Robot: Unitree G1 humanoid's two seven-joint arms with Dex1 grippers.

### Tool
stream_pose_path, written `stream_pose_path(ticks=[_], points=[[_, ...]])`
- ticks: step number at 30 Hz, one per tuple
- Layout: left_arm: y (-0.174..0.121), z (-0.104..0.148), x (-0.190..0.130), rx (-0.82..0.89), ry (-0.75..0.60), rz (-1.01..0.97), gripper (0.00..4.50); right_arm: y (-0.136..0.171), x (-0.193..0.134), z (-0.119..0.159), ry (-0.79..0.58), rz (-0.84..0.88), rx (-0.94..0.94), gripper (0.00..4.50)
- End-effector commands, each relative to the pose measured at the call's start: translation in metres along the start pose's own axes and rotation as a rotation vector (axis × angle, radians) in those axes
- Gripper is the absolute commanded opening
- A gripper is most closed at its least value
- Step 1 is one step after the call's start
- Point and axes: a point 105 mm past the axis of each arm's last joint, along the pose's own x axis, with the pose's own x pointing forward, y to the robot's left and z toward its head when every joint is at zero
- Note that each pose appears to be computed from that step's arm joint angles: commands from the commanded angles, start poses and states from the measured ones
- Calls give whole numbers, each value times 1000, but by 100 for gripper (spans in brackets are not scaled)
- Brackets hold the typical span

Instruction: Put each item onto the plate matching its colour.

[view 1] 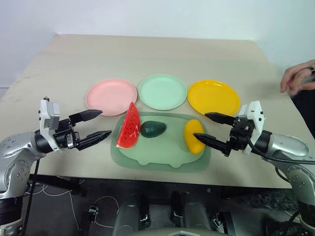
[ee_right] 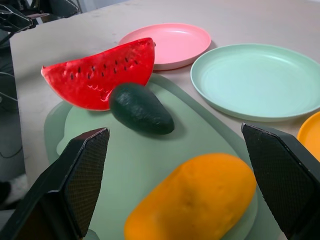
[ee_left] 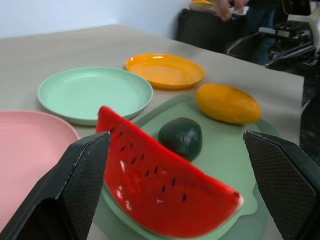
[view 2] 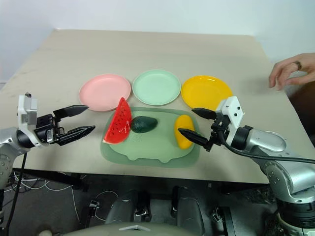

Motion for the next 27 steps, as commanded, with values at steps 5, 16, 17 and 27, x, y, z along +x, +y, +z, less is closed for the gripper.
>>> stream_pose_path(ticks=[5, 16, 17, 27], points=[[0, -5, 5, 22, 10, -27, 447, 1, -9, 8, -20, -27, -29, 450], [5, -21, 5, 36, 5, -23, 447, 3, -7, -2, 109, -66, 101, 450], [4, -22, 5, 38, 9, -28, 447, 3, -7, -4, 127, -68, 107, 450], [-1, -19, 9, 49, 3, -45, 447, -7, -6, -7, 212, -110, 199, 450]])
